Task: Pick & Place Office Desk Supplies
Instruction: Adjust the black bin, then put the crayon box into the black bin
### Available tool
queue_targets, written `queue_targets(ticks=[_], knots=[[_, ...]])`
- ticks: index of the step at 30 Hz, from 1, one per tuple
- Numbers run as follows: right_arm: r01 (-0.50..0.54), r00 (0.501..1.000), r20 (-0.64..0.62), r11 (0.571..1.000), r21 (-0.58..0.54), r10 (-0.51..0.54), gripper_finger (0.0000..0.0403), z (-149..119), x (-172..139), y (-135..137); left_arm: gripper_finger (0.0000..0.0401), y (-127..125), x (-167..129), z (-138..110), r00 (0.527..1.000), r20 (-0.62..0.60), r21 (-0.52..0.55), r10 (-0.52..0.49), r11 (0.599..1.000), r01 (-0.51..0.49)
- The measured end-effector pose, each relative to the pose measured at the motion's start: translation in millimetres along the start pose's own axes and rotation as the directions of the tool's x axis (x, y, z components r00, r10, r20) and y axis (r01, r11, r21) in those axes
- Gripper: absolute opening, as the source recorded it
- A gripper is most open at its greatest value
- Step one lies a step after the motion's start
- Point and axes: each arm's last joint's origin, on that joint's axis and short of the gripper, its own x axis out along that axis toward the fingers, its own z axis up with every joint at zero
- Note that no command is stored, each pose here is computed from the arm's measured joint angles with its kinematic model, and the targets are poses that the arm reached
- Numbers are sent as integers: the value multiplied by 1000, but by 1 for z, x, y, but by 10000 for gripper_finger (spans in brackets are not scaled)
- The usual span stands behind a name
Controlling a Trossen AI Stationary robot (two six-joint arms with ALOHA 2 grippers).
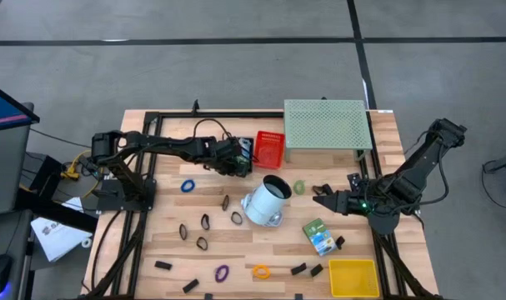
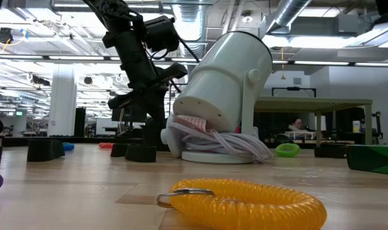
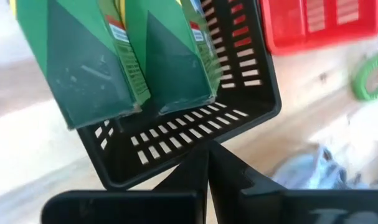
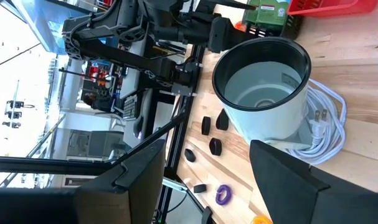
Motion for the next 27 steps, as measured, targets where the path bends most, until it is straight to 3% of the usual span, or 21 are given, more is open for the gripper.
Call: queue_targets(ticks=[21, 27], knots=[[-4, 1000, 2, 1000, 5, 4, 230, 0, 0, 0, 0, -2, 0, 5, 988, 150, -49, 37, 998, -30], [-4, 1000, 4, 1000, 5, 4, 230, 0, 0, 1, 0, -7, -1, 9, 981, 193, -52, -2, 999, 12]])
